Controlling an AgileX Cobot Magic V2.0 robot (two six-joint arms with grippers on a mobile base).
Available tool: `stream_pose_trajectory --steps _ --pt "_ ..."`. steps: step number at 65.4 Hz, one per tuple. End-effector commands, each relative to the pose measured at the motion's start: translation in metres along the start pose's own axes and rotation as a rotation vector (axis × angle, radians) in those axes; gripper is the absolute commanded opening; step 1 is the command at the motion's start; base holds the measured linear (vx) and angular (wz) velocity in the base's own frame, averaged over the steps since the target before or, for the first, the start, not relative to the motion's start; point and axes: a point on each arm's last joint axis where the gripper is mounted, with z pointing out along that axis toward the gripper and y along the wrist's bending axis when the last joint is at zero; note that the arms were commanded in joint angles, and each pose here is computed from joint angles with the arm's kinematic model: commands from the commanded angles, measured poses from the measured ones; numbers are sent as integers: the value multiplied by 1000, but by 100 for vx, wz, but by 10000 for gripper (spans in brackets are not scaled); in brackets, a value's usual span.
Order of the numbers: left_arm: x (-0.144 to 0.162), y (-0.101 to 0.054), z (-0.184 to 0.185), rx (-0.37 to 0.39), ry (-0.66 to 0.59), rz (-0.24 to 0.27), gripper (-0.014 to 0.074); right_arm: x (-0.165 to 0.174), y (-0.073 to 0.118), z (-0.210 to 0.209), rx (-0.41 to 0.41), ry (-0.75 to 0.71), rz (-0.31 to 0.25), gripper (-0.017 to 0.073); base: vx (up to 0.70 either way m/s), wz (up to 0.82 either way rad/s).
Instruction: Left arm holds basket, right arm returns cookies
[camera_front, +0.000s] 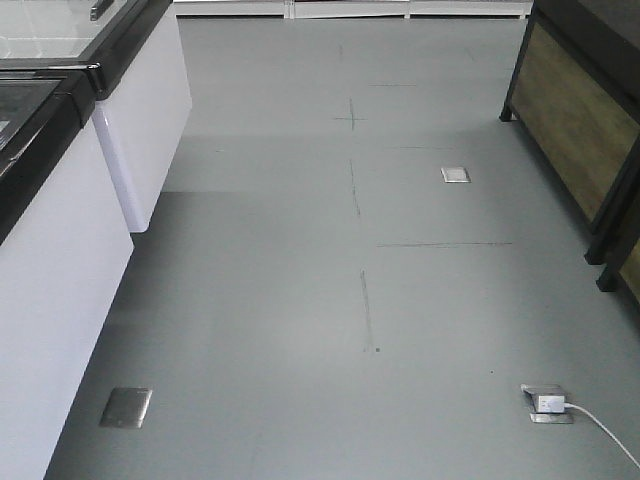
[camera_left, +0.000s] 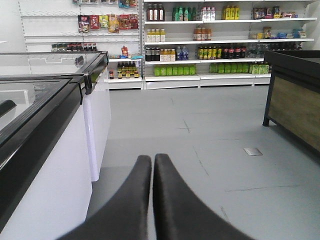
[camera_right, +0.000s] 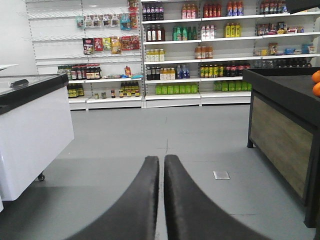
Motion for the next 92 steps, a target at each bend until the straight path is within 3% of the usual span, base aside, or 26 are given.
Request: stream_pose_trajectory --steps 1,92 --pt "-19 -1 -4 10 -125 -5 -6 -1 0 -1 0 -66 -17 -10 0 0" --pt "-20 -1 -4 10 -134 -4 -6 -1 0 -1 0 -68 -17 -10 0 0"
